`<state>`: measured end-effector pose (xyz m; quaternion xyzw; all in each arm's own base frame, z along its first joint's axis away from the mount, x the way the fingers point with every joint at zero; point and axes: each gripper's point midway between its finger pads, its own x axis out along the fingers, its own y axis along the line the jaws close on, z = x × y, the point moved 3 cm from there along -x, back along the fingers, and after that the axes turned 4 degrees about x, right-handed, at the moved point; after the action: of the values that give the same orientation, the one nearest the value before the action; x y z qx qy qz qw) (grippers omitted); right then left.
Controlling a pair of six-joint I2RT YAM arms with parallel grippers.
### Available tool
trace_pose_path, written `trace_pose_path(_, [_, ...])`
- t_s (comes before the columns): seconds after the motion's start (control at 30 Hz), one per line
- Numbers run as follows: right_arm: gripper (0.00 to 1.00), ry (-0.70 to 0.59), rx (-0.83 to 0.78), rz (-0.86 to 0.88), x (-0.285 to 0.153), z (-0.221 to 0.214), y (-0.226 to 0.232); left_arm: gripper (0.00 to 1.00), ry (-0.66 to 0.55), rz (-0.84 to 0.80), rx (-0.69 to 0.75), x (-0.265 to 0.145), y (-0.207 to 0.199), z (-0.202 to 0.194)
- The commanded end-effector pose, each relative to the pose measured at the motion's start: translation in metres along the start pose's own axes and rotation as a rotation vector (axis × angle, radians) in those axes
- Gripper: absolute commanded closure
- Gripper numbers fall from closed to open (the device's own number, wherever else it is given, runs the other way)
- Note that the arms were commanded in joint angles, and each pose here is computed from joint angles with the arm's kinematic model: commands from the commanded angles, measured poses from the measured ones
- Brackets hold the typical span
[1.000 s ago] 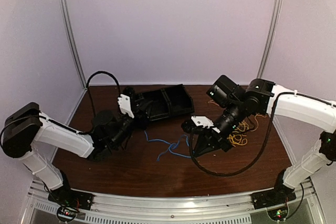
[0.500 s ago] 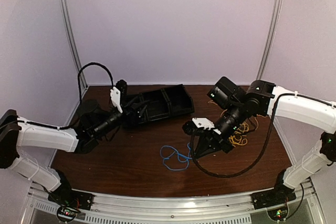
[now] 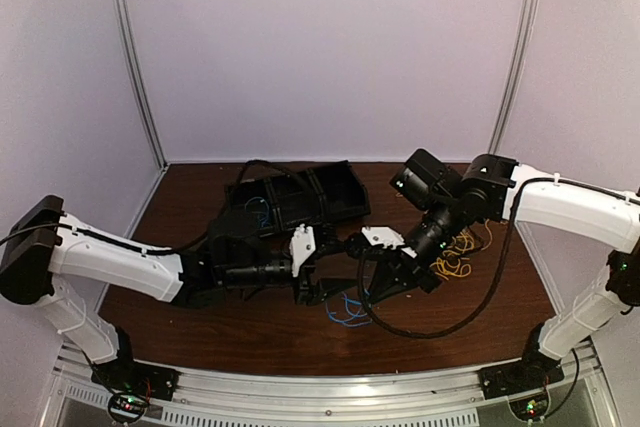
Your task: Untangle the cables
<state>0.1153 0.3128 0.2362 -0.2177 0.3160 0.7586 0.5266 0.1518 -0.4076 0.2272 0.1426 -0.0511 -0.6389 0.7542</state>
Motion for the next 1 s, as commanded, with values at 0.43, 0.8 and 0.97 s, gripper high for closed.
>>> trace_pose_path(0.43, [1.00, -0.019, -0.022, 0.024, 0.001, 0.014, -0.003, 0.40, -0.265, 0.125, -0.125, 0.025, 0.007, 0.020])
trace_pose_path(0.8, [1.00, -0.019, -0.018, 0.068, 0.004, 0.005, 0.009, 0.39, -0.489, 0.648, -0.305, -0.012, 0.082, 0.015])
trace_pose_path(0.97, [1.00, -0.035, -0.031, 0.063, 0.000, 0.006, 0.013, 0.39, -0.522, 0.734, -0.380, -0.028, 0.113, 0.005])
